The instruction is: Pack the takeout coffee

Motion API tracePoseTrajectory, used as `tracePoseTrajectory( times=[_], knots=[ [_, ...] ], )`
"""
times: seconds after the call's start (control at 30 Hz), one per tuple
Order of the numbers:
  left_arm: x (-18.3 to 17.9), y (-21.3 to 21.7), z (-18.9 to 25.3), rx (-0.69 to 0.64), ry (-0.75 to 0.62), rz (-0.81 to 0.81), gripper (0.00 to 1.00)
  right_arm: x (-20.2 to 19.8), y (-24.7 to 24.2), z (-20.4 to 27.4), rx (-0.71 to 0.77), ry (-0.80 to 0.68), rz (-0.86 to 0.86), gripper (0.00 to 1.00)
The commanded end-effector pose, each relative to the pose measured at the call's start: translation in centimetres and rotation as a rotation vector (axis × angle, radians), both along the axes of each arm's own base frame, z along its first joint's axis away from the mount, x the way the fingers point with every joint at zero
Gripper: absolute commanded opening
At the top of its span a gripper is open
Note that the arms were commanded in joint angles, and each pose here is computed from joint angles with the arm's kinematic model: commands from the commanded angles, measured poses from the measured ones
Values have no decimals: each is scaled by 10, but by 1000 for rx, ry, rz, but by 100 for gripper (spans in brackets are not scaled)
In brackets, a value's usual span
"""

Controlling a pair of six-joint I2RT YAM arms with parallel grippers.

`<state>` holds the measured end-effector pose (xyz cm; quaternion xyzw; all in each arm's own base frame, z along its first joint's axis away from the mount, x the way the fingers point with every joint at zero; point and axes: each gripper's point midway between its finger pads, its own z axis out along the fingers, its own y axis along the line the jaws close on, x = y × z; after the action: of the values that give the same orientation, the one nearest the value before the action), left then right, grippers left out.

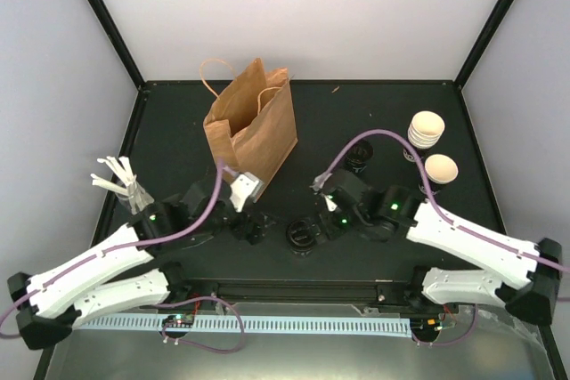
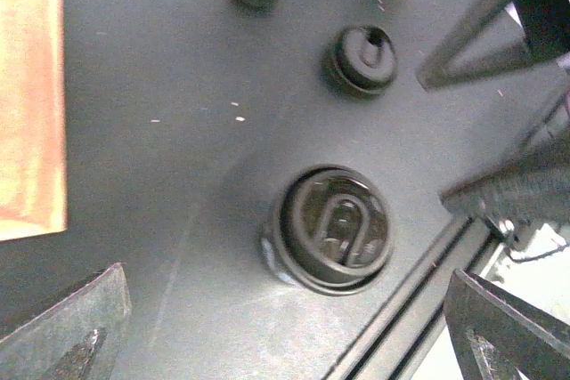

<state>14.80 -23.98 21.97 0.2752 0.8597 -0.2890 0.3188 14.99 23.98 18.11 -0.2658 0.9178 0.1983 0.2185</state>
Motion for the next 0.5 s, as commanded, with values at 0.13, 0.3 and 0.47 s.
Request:
tracePoseTrajectory(
  times=[0.13, 0.3, 0.47],
  knots=[
    [17, 61, 0, -23, 43, 236, 99, -5, 31, -16, -154, -19, 14, 94],
    [15, 70, -10, -3, 71, 255, 99, -4, 42, -31, -201, 3, -6, 94],
    [12, 77, -7, -8, 62, 270, 99, -3, 47, -41, -214, 24, -21, 89]
  ],
)
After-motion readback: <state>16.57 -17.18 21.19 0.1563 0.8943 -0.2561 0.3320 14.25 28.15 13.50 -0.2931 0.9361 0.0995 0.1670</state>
